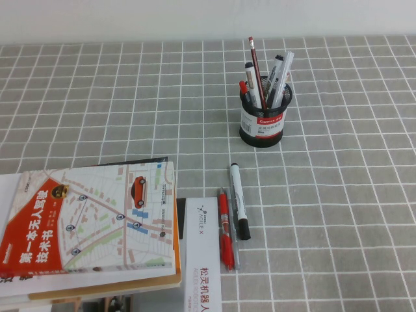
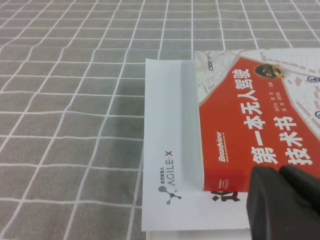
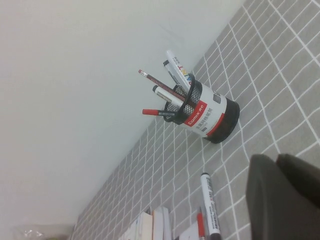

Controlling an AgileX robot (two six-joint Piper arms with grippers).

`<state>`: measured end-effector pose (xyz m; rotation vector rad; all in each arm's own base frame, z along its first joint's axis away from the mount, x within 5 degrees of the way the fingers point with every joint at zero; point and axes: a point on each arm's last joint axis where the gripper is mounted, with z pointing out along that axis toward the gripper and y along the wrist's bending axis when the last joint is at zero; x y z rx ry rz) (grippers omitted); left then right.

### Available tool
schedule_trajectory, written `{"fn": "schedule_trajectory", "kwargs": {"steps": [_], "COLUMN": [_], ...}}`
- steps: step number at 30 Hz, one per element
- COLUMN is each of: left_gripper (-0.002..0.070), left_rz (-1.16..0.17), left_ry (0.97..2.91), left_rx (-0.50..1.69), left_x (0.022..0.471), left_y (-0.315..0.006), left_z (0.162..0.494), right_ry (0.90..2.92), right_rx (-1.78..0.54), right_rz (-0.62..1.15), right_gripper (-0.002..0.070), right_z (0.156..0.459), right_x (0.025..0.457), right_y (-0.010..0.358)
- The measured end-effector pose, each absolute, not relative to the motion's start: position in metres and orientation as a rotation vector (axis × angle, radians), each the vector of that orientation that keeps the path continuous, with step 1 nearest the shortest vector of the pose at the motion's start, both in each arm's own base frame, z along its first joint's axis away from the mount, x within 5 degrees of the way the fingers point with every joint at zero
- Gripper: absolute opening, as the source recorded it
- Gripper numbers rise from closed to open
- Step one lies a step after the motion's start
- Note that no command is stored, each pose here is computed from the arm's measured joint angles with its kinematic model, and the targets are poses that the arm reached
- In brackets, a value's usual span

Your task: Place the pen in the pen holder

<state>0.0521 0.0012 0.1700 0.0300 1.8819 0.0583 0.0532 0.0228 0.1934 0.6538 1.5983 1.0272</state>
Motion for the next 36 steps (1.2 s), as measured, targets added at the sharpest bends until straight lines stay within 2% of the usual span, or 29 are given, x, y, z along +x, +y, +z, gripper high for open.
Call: {"fn": "schedule_trajectory", "kwargs": {"steps": [7, 11, 14, 17, 21, 25, 30, 36], "left_gripper": [-0.0003, -0.0003, -0.0003, -0.0003, -0.0003, -0.0003, -0.0003, -0.0003], "left_rz": [0.058, 0.058, 0.058, 0.058, 0.058, 0.058, 0.058, 0.058], "left_ry": [1.882, 1.882, 1.882, 1.882, 1.882, 1.882, 1.882, 1.882], "left_rx": [0.030, 0.030, 0.030, 0.030, 0.030, 0.030, 0.030, 0.030], "left_x": [0.052, 0.052, 0.052, 0.052, 0.052, 0.052, 0.052, 0.052], "left_y": [0.001, 0.001, 0.001, 0.001, 0.001, 0.001, 0.001, 0.001], "left_z": [0.170, 0.170, 0.170, 0.170, 0.170, 0.170, 0.170, 0.170], "right_ry": [1.617, 1.695, 1.841, 2.081, 2.402, 2.620, 2.822, 2.887], "right_rx": [0.581, 0.368, 0.234, 0.100, -0.020, -0.129, -0.325, -0.565], "right_rz": [0.977, 0.841, 0.703, 0.602, 0.572, 0.591, 0.494, 0.092], "right_gripper": [-0.0013, -0.0012, -0.0013, -0.0013, -0.0013, -0.0013, -0.0013, -0.0013], "right_z": [0.195, 0.222, 0.240, 0.261, 0.286, 0.299, 0.304, 0.295], "right_x": [0.053, 0.053, 0.064, 0.086, 0.130, 0.175, 0.221, 0.257], "right_y": [0.024, 0.028, 0.030, 0.036, 0.044, 0.054, 0.089, 0.165]}}
